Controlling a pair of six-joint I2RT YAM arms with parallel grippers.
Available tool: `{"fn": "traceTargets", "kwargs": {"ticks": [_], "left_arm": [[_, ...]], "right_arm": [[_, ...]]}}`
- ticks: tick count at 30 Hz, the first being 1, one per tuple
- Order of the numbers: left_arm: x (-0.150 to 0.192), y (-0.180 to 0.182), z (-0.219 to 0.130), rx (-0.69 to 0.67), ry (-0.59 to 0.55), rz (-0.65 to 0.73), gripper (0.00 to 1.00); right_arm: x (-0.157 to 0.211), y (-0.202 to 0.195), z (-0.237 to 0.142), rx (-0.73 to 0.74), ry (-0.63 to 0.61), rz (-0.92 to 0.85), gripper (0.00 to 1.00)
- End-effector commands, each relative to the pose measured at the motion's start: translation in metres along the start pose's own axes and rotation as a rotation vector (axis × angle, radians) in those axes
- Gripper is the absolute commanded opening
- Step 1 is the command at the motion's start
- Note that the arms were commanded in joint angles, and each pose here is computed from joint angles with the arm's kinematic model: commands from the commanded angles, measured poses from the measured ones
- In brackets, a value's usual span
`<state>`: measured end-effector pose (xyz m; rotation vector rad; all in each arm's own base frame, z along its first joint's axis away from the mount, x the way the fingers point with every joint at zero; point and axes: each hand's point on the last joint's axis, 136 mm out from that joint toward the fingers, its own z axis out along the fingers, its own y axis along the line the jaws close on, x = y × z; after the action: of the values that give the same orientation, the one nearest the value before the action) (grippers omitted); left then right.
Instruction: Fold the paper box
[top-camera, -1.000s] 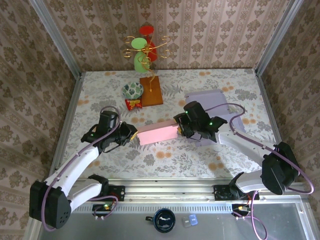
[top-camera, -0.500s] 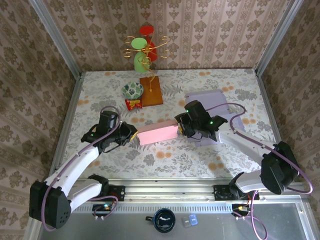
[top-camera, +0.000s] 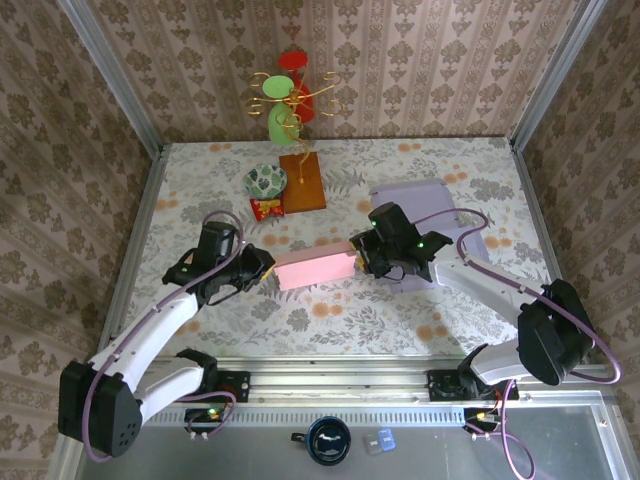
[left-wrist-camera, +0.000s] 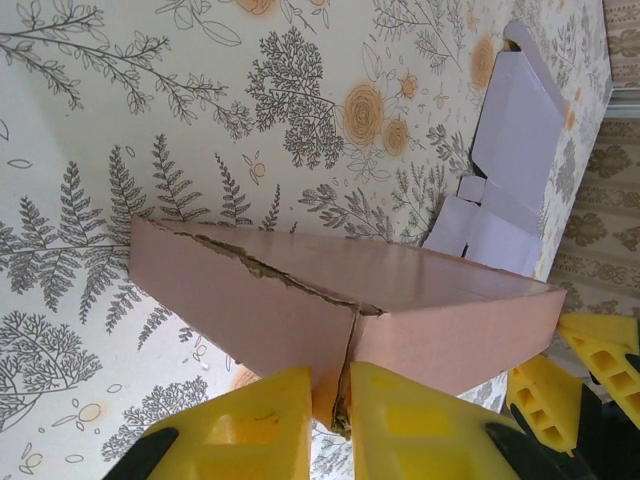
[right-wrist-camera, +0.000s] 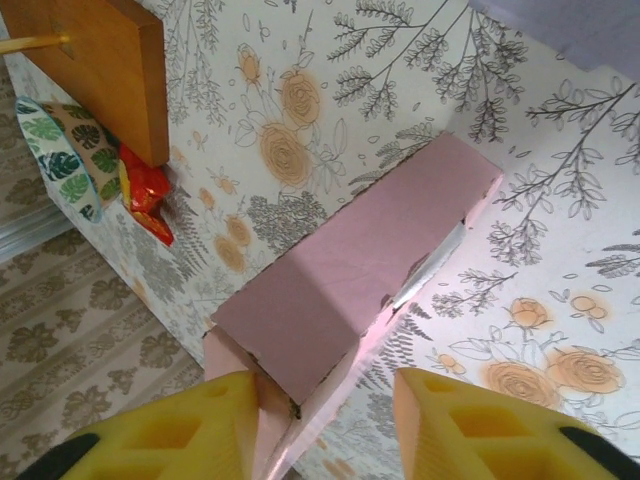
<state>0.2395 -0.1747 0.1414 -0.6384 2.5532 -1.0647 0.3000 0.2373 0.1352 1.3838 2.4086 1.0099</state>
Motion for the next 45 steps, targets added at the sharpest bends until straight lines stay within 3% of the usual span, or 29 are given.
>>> {"fn": "traceTargets", "kwargs": {"ticks": [1,5,11,19,24,27,31,37,45], "left_arm": [[0.009,0.029,0.003,-0.133,0.030,0.069,0.17],[0.009,0.027,0.000,-0.139,0.013,0.137,0.15],[0.016,0.022,0.002,-0.131,0.014,0.195,0.14],[0.021,0.022,0.001,-0.147,0.011,0.233,0.13],[0.022,0.021,0.001,-0.155,0.004,0.252,0.13],[0.022,0.021,-0.003,-0.159,-0.009,0.268,0.13],[0.017,0.019,-0.011,-0.160,-0.048,0.294,0.16],[0.012,0.013,-0.018,-0.141,-0.095,0.307,0.24],[0.013,0.023,-0.012,-0.156,-0.079,0.284,0.27]], "right_arm": [[-0.003,-0.009,-0.014,0.036,-0.018,0.007,0.48],[-0.007,0.020,-0.029,-0.086,-0.031,0.017,0.65],[-0.004,0.026,-0.018,-0.117,0.071,0.113,0.72],[0.007,0.023,0.020,-0.069,0.216,0.176,0.71],[0.009,0.007,0.028,-0.019,0.234,0.158,0.67],[0.010,0.008,0.037,-0.039,0.256,0.118,0.56],[0.014,0.007,0.046,-0.050,0.279,0.045,0.51],[0.014,0.020,0.057,-0.189,0.260,-0.030,0.42],[0.016,-0.015,0.079,-0.098,0.281,-0.065,0.52]]}}
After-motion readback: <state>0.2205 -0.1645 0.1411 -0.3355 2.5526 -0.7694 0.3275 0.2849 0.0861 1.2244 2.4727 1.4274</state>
